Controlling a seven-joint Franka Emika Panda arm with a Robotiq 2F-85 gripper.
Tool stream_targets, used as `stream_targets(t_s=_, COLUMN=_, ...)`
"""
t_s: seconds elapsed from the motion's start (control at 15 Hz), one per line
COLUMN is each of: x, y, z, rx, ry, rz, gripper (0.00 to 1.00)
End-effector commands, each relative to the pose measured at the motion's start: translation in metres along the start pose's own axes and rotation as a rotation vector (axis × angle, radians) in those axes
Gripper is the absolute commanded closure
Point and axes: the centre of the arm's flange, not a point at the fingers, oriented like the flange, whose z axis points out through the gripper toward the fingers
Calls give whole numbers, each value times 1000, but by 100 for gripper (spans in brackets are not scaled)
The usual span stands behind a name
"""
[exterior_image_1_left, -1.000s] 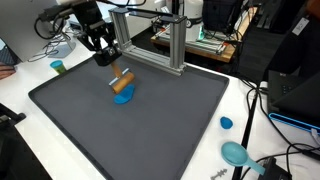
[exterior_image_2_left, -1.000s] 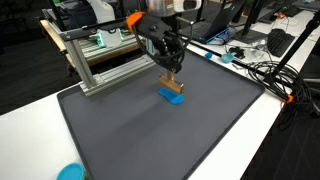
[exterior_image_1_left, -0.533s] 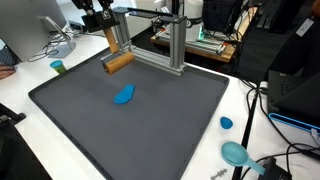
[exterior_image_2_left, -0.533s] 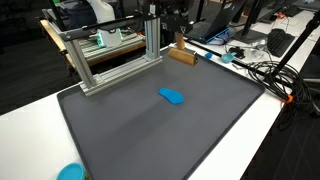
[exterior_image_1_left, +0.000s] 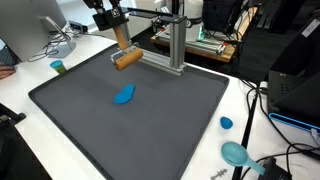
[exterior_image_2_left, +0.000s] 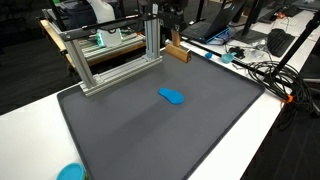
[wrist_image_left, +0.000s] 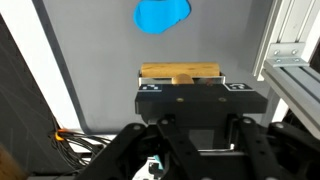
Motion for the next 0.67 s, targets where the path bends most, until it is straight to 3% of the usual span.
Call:
stream_targets(t_s=0.0, x=8, y=10, z=14, rx=-4, ry=-25, rz=204, gripper=78)
stream_targets(t_s=0.4, x=30, y=5, z=20, rx=-5, ry=-29, rz=551, gripper=78)
stream_targets(t_s=0.6, x=30, y=6, z=12, rx=-47, ry=-50, rz=711, gripper=78)
